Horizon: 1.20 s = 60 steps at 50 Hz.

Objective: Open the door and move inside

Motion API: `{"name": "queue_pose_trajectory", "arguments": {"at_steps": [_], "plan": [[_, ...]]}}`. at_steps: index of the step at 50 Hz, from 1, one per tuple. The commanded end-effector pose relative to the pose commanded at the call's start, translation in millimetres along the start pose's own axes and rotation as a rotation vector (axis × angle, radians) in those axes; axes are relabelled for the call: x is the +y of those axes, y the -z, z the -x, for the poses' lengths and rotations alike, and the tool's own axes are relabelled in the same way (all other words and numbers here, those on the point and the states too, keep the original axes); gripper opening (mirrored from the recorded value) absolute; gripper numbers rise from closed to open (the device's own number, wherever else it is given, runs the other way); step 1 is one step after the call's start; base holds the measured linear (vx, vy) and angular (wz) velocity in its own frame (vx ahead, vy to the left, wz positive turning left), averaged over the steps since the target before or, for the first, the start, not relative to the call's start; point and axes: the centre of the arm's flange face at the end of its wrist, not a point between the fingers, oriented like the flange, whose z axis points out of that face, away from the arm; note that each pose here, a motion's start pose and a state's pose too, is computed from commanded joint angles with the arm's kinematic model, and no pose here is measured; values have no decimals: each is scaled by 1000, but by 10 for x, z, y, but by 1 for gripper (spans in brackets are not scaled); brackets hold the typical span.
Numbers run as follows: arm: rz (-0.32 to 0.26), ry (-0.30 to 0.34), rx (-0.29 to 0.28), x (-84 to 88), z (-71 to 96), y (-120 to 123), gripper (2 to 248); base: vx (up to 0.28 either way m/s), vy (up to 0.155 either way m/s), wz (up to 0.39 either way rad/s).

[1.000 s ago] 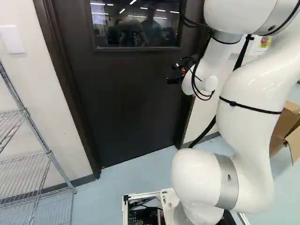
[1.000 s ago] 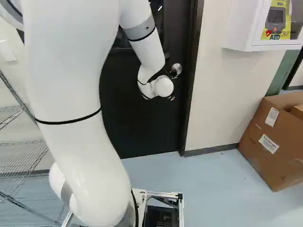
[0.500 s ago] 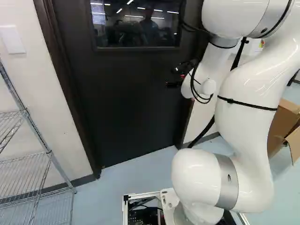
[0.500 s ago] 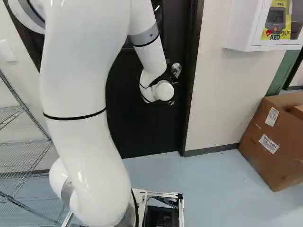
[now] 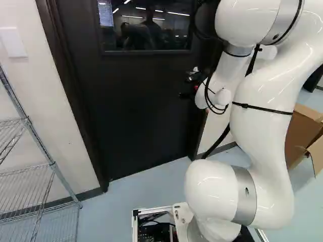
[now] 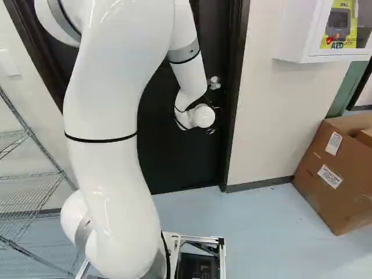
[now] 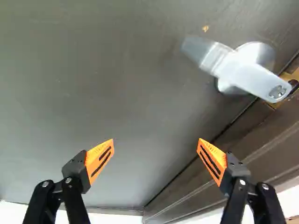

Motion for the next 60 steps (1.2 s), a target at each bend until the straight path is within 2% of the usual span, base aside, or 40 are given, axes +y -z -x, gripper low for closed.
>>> {"name": "queue_pose_trajectory", "arguments": {"at_steps": [18, 60], "plan": [[-19, -6, -16, -8, 132, -172, 247, 0, 0, 0], [-119, 92, 77, 3, -41, -986, 247, 0, 0, 0]]}}
